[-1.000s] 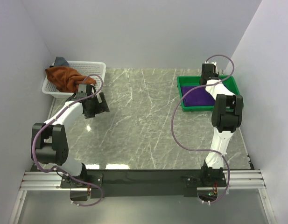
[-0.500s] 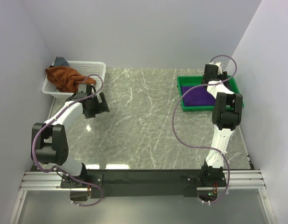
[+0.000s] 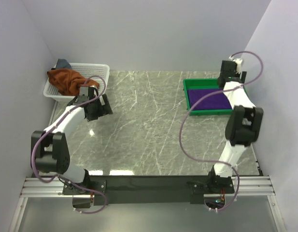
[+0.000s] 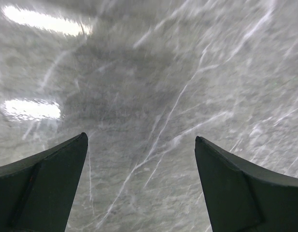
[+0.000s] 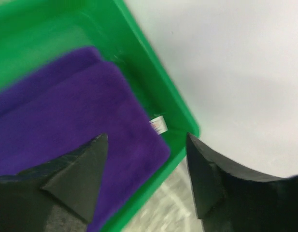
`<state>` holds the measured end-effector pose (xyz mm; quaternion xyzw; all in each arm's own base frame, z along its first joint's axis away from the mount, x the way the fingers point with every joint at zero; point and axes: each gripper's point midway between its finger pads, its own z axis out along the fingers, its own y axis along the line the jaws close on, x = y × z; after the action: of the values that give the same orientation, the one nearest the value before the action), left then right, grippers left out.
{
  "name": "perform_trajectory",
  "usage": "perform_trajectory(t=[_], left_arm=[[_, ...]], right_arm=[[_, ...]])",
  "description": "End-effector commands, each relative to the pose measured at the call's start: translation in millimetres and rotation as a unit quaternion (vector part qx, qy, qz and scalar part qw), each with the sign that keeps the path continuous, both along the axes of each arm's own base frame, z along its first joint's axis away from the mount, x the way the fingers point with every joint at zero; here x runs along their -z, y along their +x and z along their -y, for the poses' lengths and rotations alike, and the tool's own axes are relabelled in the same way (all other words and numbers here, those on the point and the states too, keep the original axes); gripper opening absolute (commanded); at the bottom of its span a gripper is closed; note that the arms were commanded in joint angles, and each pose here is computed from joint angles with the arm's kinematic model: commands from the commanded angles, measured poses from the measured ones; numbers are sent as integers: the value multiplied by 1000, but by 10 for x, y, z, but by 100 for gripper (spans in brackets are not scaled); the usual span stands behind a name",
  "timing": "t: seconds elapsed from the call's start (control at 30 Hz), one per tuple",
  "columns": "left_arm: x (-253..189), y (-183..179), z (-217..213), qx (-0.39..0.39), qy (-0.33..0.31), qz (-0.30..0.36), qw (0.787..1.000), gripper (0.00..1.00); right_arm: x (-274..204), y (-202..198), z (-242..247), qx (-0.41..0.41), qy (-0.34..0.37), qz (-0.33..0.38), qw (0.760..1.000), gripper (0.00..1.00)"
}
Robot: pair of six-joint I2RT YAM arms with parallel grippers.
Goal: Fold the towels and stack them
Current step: Neatly place the folded towel into the bin, then grab crumpled towel
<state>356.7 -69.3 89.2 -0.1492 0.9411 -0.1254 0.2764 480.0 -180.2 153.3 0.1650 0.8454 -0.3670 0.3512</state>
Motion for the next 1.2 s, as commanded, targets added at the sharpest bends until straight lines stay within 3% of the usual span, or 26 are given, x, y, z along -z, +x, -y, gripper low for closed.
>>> perform_trajectory(t=[0.0,0.03,0.13,0.17,0.37,0.43,0.57,0.63,0.67,0.73,0.77,0.83,0.97,1.07,1.17], left_arm=[[-574,168,-77,-15,12,108,994,99],[-640,176,-108,-21,15,122,992,99],[-883,170,-276,-55,42,157,985,99],[-935,174,-328,-68,48,160,984,99],[-1390,404,-700,-160,90,184,966,99],[-1503,603,-923,-201,101,183,957,99],[-1440,1031,-1354,-260,127,169,942,99],[-1567,1228,-1579,-285,134,185,931,97],[-1399,1345,-1674,-293,147,170,929,96],[-1467,1558,-1831,-306,147,185,922,94],[-1221,1685,-1875,-304,148,165,926,93],[-1253,1863,-2021,-321,147,175,919,93],[-809,2192,-2140,-329,136,164,920,90],[-562,2358,-2157,-329,130,158,922,84],[-348,2444,-2154,-328,123,151,924,72]], right_arm=[[-872,-133,-448,-45,125,150,980,76],[-897,-138,-630,-70,170,168,968,83],[-1292,-357,-933,-114,231,229,939,92],[-1540,-471,-1107,-150,256,256,920,93],[-1994,-1094,-1537,-228,310,320,866,97],[-1962,-1233,-1692,-244,341,330,846,97],[-2146,-1565,-2062,-314,391,375,780,97],[-2116,-1611,-2239,-336,410,369,763,96],[-2106,-1621,-2296,-343,414,365,760,96],[-2053,-1632,-2390,-355,419,355,756,96],[-2044,-1642,-2446,-363,423,352,752,96],[-1977,-1637,-2480,-367,423,342,755,96],[-1947,-1673,-2651,-392,422,324,751,96],[-1893,-1677,-2695,-400,418,316,752,96],[-1819,-1652,-2693,-398,412,309,759,96]])
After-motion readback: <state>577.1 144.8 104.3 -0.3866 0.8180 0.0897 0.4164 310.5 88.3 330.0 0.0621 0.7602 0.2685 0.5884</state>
